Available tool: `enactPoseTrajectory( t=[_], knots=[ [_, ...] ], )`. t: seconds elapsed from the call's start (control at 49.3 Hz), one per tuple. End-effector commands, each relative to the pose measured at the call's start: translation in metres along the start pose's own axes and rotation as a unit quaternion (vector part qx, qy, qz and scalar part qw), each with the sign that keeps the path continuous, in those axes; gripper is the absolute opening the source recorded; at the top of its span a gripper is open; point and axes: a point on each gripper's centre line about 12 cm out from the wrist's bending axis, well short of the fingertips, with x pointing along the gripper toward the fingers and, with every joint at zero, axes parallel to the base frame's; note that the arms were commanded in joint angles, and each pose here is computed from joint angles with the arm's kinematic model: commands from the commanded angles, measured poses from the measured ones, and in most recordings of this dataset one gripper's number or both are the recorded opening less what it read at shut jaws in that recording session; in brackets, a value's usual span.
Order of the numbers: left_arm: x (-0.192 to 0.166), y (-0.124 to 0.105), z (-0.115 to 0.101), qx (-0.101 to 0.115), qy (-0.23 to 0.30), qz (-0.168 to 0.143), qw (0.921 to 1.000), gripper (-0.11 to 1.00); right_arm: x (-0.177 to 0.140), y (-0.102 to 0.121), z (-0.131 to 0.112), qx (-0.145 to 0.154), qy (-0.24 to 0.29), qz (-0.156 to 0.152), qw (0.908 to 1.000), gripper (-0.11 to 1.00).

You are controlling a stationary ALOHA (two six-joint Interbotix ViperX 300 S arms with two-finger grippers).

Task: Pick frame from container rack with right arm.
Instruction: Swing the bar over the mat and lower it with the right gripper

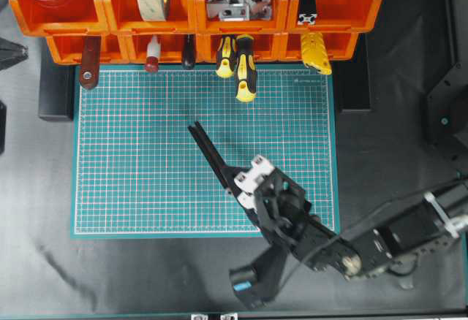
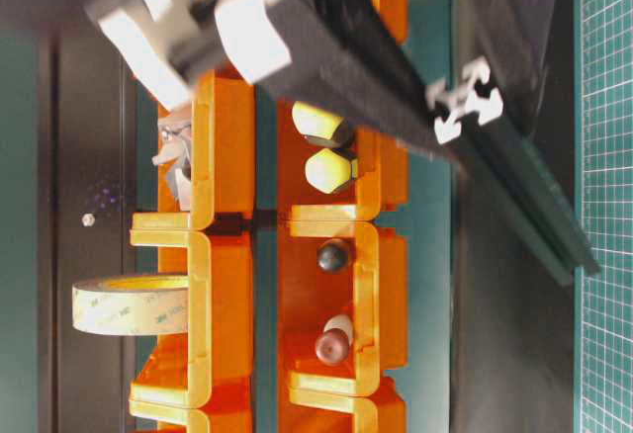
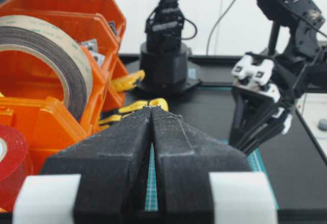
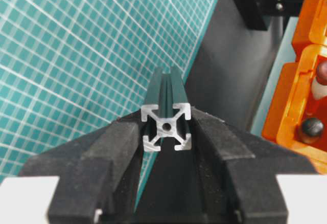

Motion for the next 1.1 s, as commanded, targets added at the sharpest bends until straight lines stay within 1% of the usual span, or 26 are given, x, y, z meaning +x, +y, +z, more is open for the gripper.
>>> enactPoseTrajectory(
  t=[0.0,0.102,0.203,0.305,0.406,0.508,0.65,0.914,0.974,1.076],
  knots=[
    [0.001,0.001,0.013,0.001,-0.015,0.004,0.9999,0.00,0.004,-0.015,-0.001,0.010,-0.006,-0.005,0.9999,0.24],
    [0.001,0.002,0.013,0.001,-0.014,0.005,0.9999,0.00,0.012,-0.015,-0.005,0.001,0.000,-0.001,1.0000,0.24],
    [0.001,0.002,0.012,0.001,-0.013,0.004,0.9999,0.00,0.020,-0.010,-0.012,-0.004,0.008,0.006,0.9999,0.24],
    [0.002,0.002,0.010,0.000,-0.010,0.004,0.9999,0.00,0.025,-0.003,-0.014,-0.003,0.001,0.019,0.9998,0.24],
    [0.002,0.002,0.010,0.000,-0.010,0.004,0.9999,0.00,0.026,0.005,-0.015,-0.009,-0.011,0.033,0.9994,0.24],
    [0.002,0.002,0.010,0.000,-0.010,0.004,0.9999,0.00,0.028,0.009,-0.016,-0.010,-0.013,0.041,0.9990,0.24],
    [0.002,0.002,0.010,0.000,-0.010,0.005,0.9999,0.00,0.028,0.012,-0.017,-0.008,-0.013,0.048,0.9988,0.24],
    [0.002,0.002,0.010,0.000,-0.009,0.005,0.9999,0.00,0.027,0.018,-0.014,0.005,-0.024,0.072,0.9971,0.25],
    [0.002,0.002,0.010,0.000,-0.009,0.005,0.9999,0.00,0.028,0.019,-0.014,0.010,-0.023,0.078,0.9967,0.29],
    [0.002,0.002,0.009,0.000,-0.009,0.005,0.9999,0.00,0.027,0.021,-0.014,0.019,-0.022,0.088,0.9957,0.47]
  ],
)
